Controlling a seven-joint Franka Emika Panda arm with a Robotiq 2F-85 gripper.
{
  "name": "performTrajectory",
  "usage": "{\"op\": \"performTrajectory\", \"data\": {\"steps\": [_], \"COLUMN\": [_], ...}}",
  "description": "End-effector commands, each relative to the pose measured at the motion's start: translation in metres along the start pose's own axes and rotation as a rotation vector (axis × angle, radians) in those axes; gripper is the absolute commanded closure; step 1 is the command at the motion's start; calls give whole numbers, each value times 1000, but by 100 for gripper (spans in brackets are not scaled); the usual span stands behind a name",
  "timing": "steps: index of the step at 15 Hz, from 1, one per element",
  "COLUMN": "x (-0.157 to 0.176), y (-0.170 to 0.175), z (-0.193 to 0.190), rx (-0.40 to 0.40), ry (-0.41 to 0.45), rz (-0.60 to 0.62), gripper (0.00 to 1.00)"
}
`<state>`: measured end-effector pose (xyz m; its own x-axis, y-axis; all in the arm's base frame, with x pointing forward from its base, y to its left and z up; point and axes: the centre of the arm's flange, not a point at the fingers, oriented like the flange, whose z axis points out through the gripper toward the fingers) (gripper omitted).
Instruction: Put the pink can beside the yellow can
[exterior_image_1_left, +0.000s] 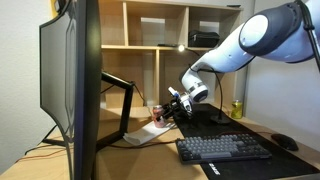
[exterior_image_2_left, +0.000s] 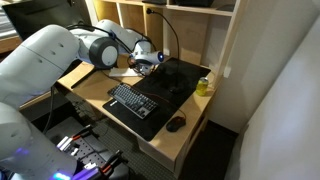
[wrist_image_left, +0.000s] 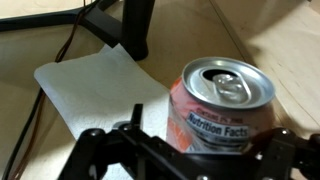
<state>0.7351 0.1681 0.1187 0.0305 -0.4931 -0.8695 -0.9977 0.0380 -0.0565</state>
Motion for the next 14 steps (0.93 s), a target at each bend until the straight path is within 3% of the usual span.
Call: {"op": "performTrajectory", "data": {"steps": [1, 3, 4, 6, 7, 11, 14], "x": [11, 14, 16, 19, 18, 14, 12], "y": [-22, -24, -24, -26, -27, -25, -10], "z": [2, 3, 3, 2, 1, -5, -23], "rx": [-8, 6, 11, 19, 19, -18, -119], "ry": [-48, -50, -48, -46, -45, -68, -130], "rz": [-24, -34, -43, -54, -63, -65, -44], "gripper": [34, 45, 43, 68, 74, 80, 82]}}
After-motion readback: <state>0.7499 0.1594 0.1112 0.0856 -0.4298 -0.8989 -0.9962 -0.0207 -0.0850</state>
